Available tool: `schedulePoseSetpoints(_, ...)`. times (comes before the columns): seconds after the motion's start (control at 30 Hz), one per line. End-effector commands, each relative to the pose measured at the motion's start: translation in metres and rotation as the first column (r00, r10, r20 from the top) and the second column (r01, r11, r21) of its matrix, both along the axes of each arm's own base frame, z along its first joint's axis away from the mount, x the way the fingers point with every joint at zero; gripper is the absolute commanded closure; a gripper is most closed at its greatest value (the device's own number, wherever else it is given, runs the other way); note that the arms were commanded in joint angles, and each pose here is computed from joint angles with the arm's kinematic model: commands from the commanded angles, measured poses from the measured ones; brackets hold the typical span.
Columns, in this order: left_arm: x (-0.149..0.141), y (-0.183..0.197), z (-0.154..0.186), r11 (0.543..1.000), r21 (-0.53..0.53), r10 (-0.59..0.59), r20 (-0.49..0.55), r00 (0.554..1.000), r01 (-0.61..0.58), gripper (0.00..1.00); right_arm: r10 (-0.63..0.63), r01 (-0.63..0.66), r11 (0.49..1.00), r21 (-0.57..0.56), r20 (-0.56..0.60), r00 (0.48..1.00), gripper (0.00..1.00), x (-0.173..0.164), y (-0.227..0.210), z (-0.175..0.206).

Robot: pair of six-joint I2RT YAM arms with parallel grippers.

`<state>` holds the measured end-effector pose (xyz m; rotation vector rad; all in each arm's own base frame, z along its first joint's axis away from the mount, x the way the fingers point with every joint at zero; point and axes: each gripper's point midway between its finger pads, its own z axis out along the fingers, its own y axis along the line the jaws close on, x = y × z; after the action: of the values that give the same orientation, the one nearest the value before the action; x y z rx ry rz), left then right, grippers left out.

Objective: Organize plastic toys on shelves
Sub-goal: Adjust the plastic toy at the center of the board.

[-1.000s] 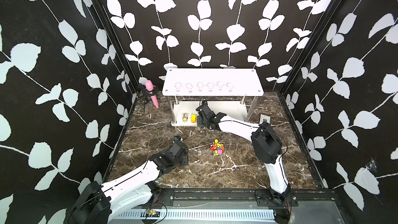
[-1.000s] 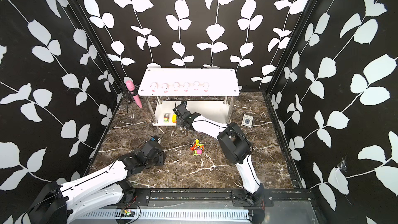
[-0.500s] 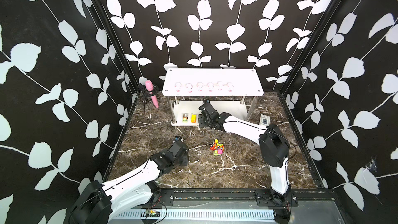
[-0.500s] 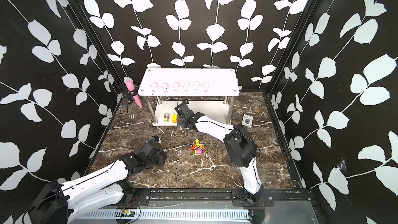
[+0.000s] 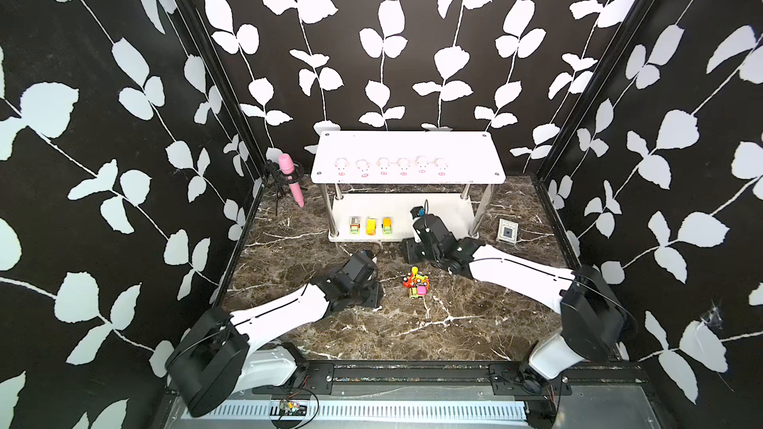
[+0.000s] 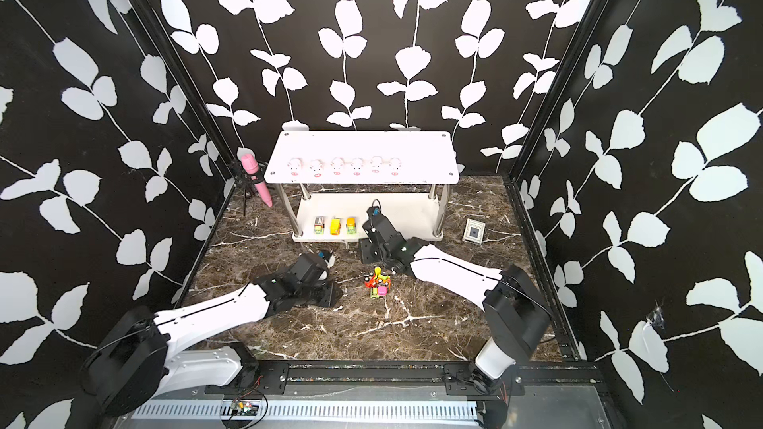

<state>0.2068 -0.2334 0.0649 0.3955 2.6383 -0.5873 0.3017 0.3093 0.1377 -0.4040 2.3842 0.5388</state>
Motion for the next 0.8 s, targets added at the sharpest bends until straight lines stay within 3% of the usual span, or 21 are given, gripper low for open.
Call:
schedulePoseSetpoints(0.0,0.010,-0.029,0.020,0.993,-0.035,-0.108,0.055,0.993,0.110,0.51,-0.019,0.019,1.000,0.019,-0.011,1.000,0.49,-0.013,-0.017,-0.009)
schedulePoseSetpoints(0.33,0.042,-0.074,0.017,0.986,-0.038,-0.159,0.052,0.986,0.161,0.52,-0.047,0.047,0.999,0.000,-0.092,0.995,0.49,-0.049,-0.052,-0.046)
schedulePoseSetpoints(0.63,0.063,-0.083,-0.004,0.994,0.012,-0.106,0.029,0.994,0.106,0.69,-0.047,0.048,0.999,0.011,-0.111,0.993,0.50,-0.059,-0.059,-0.049)
schedulePoseSetpoints(0.77,0.058,-0.080,-0.010,0.994,0.021,-0.110,0.013,0.994,0.109,0.72,-0.040,0.042,0.999,0.011,-0.124,0.991,0.50,-0.060,-0.057,-0.052)
